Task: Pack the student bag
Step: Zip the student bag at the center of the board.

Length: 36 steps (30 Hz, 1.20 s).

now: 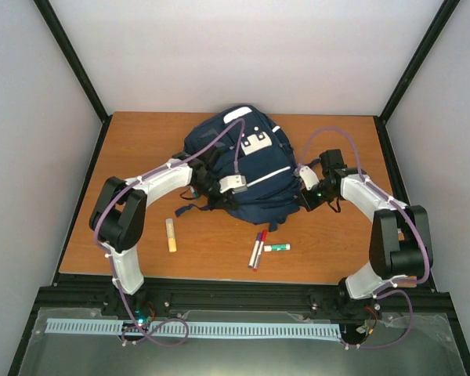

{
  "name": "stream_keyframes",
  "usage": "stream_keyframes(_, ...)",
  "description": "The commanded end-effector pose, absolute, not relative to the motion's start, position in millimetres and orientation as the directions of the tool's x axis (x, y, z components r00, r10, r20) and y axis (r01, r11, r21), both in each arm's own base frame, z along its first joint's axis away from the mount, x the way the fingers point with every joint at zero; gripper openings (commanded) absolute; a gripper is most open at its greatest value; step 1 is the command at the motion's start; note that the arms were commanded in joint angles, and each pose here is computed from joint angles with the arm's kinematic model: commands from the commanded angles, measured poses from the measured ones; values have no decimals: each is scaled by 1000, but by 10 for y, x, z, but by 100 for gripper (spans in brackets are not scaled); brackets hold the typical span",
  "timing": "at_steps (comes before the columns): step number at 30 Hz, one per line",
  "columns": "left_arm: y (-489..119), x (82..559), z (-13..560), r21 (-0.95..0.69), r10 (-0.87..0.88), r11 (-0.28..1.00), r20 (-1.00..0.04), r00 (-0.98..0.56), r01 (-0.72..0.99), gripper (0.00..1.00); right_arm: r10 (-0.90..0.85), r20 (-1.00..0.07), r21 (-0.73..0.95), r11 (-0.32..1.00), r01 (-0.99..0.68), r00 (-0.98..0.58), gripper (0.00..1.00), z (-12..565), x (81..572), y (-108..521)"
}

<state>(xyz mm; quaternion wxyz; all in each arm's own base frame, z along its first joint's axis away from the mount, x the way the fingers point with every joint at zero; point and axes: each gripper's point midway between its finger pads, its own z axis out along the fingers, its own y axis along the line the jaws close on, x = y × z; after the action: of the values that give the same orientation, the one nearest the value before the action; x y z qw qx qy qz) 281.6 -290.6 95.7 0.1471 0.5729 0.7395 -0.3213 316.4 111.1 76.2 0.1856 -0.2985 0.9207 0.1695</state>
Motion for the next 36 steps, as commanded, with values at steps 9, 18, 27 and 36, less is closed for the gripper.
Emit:
stream_keyframes(9,-1965,3158,1013,-124,842,220,-477,-252,968,17,-469,-466,122,806,-579,-750,3,692,3635,979)
stream_keyframes(18,-2561,2982,1889,-185,673,125,-706,-221,975,49,-474,-554,236,699,-675,-684,3,1035,3383,1578)
stream_keyframes(27,-3403,3033,1802,-381,583,141,-714,-388,914,54,-432,-599,285,671,-684,-674,3,1309,3287,1692)
stream_keyframes(36,-3831,3057,1437,-433,610,200,-647,-458,879,54,-417,-617,296,662,-689,-667,3,1381,3223,1709)
